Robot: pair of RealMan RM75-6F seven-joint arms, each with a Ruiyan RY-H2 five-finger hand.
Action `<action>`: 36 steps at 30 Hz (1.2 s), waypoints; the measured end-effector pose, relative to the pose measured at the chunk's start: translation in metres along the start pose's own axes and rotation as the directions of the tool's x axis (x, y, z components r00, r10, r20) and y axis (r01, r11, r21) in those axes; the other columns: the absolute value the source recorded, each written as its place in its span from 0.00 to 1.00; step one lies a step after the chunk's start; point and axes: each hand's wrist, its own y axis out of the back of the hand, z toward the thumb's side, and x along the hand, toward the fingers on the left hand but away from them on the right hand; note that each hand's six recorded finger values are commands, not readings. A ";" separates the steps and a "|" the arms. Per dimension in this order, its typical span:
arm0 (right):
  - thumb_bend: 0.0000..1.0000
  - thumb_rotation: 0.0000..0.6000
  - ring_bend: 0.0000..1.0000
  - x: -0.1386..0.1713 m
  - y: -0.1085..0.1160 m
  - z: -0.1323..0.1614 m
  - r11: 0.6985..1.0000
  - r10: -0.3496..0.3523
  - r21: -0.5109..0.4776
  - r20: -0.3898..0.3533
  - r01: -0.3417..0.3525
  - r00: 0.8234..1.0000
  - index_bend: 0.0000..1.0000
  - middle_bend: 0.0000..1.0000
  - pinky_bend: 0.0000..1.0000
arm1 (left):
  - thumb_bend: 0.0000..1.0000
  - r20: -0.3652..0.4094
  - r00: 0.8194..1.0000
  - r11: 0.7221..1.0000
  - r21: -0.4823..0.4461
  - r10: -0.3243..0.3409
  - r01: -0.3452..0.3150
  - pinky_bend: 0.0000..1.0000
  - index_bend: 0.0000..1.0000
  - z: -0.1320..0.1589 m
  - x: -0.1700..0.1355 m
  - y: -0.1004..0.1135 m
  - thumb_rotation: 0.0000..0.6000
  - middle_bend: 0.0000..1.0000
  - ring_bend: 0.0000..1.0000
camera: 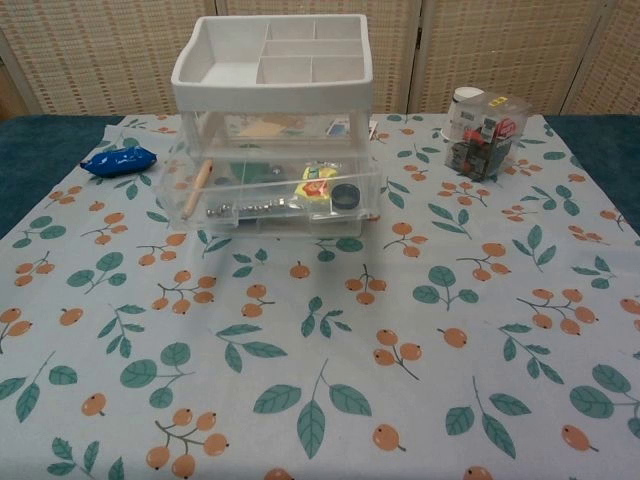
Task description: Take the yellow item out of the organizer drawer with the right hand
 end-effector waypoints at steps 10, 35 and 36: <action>0.12 1.00 0.34 -0.009 0.007 0.015 1.000 -0.005 0.025 -0.062 0.006 0.998 0.25 0.38 0.51 | 0.22 -0.005 1.000 1.000 -0.002 0.000 0.000 0.10 0.15 -0.003 -0.001 -0.001 1.00 0.18 0.16; 0.97 1.00 1.00 -0.143 0.040 0.191 0.953 0.249 0.285 -0.535 -0.106 0.807 0.25 0.99 1.00 | 0.22 -0.052 0.999 1.000 -0.011 -0.006 0.006 0.10 0.15 -0.025 -0.010 -0.002 1.00 0.18 0.16; 0.99 1.00 1.00 -0.147 0.040 0.198 0.948 0.269 0.294 -0.543 -0.120 0.795 0.25 1.00 1.00 | 0.22 -0.052 0.999 1.000 -0.012 -0.008 0.007 0.10 0.15 -0.025 -0.010 -0.002 1.00 0.18 0.16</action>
